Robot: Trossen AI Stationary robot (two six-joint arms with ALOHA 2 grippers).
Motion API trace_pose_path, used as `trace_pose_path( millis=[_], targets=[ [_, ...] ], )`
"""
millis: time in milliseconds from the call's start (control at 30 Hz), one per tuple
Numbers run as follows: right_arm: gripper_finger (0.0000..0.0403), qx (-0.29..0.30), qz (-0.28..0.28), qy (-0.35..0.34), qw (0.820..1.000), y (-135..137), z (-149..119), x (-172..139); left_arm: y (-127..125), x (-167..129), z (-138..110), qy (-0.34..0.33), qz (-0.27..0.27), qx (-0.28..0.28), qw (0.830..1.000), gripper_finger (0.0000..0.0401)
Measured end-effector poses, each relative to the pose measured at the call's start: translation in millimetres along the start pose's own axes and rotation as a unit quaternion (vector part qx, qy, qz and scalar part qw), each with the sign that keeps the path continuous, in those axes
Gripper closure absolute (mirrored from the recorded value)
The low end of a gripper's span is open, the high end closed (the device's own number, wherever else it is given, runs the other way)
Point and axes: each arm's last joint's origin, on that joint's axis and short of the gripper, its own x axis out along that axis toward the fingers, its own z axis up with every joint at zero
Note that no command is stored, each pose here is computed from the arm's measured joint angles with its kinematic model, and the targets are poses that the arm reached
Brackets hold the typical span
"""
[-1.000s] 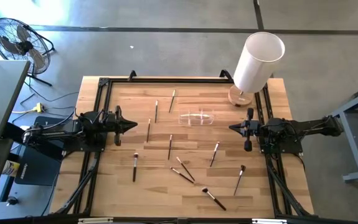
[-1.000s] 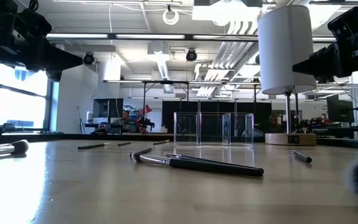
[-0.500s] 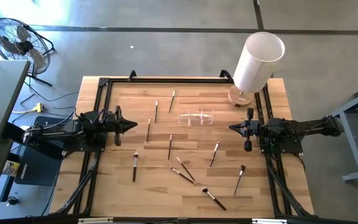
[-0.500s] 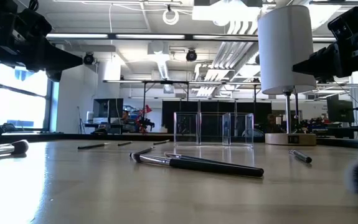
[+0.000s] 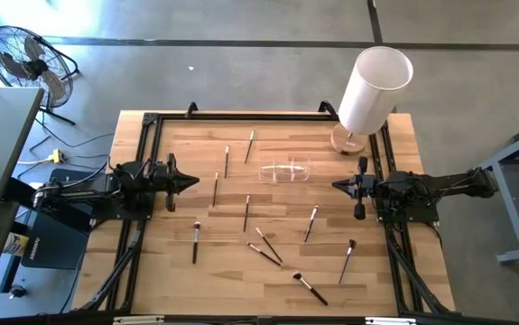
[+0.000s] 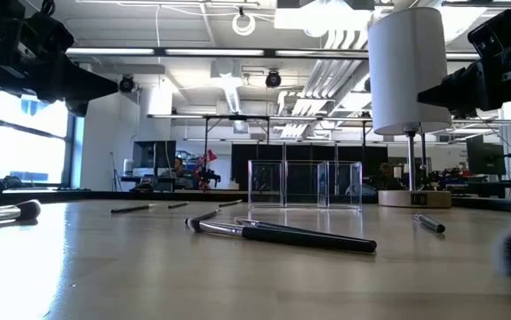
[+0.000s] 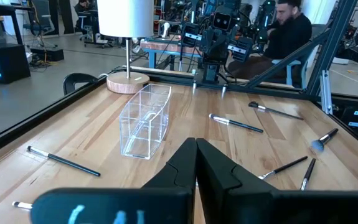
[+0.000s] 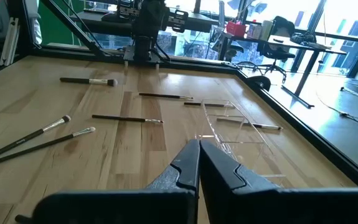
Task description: Put items in baskets/containers
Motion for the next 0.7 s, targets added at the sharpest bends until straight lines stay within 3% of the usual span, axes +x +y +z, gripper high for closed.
trace_pose_path(
  millis=[700],
  targets=[
    [0.0396, 0.0, 0.0, 0.0, 1.0, 0.0, 0.0, 0.0, 0.0, 0.0, 0.0, 0.0, 0.0, 0.0, 1.0, 0.0398]
  ],
)
